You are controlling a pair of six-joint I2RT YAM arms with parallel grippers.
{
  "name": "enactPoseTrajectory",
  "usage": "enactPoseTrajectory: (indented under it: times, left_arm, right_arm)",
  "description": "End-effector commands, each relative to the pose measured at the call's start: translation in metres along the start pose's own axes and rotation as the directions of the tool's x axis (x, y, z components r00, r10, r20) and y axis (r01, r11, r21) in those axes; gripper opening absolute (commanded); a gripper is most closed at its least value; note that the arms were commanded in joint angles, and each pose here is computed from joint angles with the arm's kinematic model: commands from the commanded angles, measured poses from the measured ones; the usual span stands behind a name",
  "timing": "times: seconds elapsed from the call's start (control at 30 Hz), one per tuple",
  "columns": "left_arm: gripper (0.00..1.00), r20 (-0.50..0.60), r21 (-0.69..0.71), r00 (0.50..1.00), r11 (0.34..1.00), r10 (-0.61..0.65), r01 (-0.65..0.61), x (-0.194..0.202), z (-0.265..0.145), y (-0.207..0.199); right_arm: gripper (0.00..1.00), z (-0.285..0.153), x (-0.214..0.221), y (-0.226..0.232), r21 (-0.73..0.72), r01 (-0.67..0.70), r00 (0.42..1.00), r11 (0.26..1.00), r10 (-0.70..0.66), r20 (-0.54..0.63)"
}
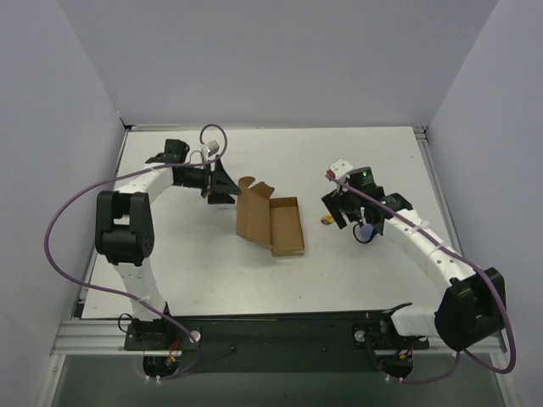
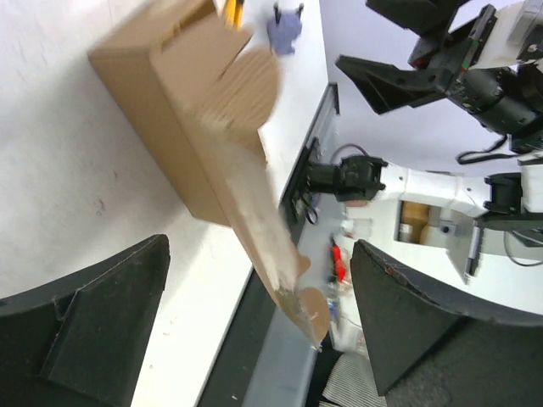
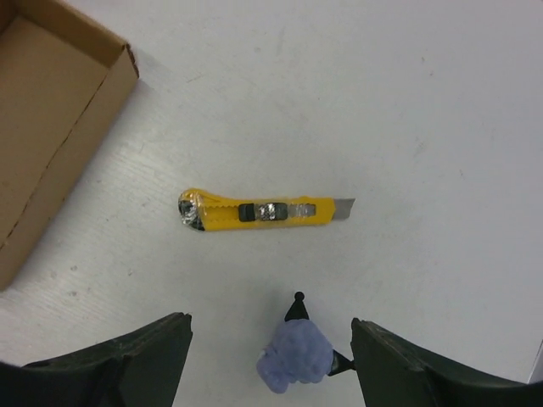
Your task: Unpack the express box
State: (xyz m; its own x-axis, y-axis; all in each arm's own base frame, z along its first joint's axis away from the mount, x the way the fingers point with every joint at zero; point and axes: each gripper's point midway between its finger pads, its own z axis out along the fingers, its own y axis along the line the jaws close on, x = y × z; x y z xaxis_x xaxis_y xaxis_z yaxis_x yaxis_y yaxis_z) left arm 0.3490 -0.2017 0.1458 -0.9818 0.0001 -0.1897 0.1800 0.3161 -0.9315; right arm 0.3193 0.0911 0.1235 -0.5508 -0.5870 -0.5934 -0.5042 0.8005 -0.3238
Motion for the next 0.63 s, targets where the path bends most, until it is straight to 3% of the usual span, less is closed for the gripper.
enactPoseTrajectory:
  times: [0.0,0.07,0.27,0.4,0.6]
  left_arm:
    - [0.97,0.043,-0.036,0.972,0.973,0.230,-0.228,-0.037,-0.028,-0.029]
    - [0.97,0.061,-0.083,0.958,0.958,0.282,-0.276,-0.050,-0.043,-0.032]
    - [0.97,0.168,-0.281,0.893,0.889,0.417,-0.362,-0.105,-0.096,-0.034]
    - [0.97,0.232,-0.475,0.843,0.813,0.486,-0.338,-0.136,-0.147,-0.022]
    - [0.98,0.314,-0.616,0.785,0.744,0.533,-0.259,-0.169,-0.205,-0.013]
  right_arm:
    - [0.80,-0.036,-0.042,-0.036,0.169,-0.200,0.980,0.965,0.199,0.018]
    - [0.84,-0.042,-0.040,-0.049,0.233,-0.192,0.977,0.953,0.208,-0.044]
    - [0.90,-0.063,-0.068,-0.079,0.339,-0.212,0.973,0.916,0.232,-0.018]
    - [0.89,-0.073,-0.072,-0.097,0.368,-0.283,0.956,0.886,0.293,0.028]
    - [0.90,-0.074,-0.048,-0.120,0.405,-0.371,0.918,0.836,0.396,0.023]
